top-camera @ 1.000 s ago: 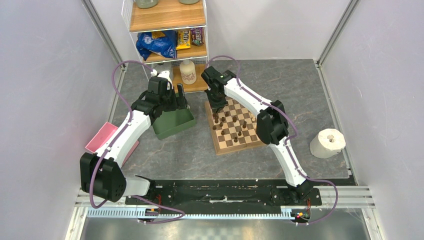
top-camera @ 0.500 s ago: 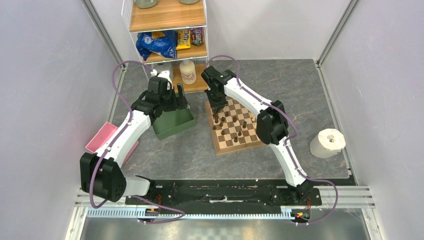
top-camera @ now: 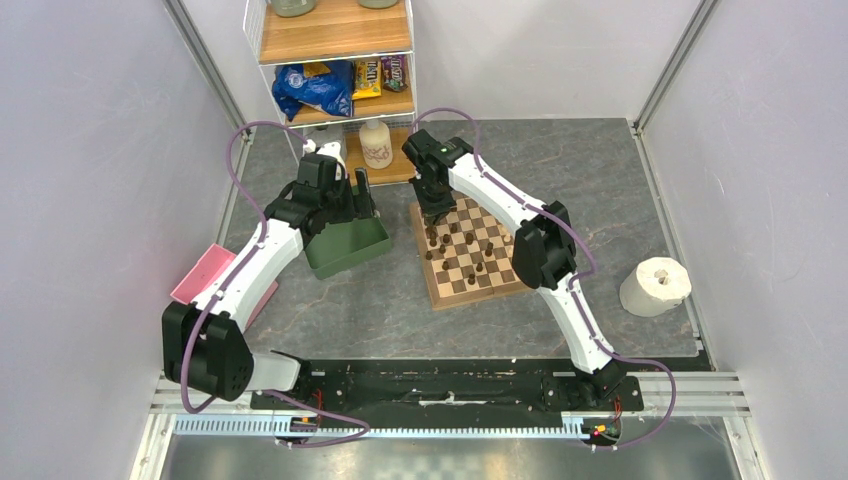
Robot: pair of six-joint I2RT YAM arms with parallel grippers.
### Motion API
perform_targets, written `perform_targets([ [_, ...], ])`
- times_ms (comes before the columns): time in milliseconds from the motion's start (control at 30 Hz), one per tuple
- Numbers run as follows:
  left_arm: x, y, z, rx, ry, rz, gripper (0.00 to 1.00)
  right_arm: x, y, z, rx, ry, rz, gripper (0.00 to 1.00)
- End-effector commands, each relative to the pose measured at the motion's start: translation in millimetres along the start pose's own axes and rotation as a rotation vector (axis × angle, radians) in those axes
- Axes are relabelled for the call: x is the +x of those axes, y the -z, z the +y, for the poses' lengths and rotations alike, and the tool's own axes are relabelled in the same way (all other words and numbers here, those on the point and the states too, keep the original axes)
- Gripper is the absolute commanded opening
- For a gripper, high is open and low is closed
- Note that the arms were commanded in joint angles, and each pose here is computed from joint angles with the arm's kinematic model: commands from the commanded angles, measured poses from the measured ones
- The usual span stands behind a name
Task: Set up the chess pieces on the board
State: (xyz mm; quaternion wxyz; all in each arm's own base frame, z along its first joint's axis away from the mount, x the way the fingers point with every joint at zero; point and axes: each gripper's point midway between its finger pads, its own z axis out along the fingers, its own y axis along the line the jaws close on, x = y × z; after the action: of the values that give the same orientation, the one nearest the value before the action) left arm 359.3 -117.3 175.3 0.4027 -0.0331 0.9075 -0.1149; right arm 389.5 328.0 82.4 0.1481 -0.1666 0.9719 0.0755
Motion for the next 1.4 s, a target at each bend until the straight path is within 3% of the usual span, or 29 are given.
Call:
perform_targets([
  [0,-10,-1,-6,0.027,0.031,-0.033,0.91,-3,6,5,-0.012,0.027,-0.004,0.10],
  [1367,-10,-1,-7,0.032,0.032,-0.033,0.91,-1,3,7,-0.021,0.028,0.010,0.11],
])
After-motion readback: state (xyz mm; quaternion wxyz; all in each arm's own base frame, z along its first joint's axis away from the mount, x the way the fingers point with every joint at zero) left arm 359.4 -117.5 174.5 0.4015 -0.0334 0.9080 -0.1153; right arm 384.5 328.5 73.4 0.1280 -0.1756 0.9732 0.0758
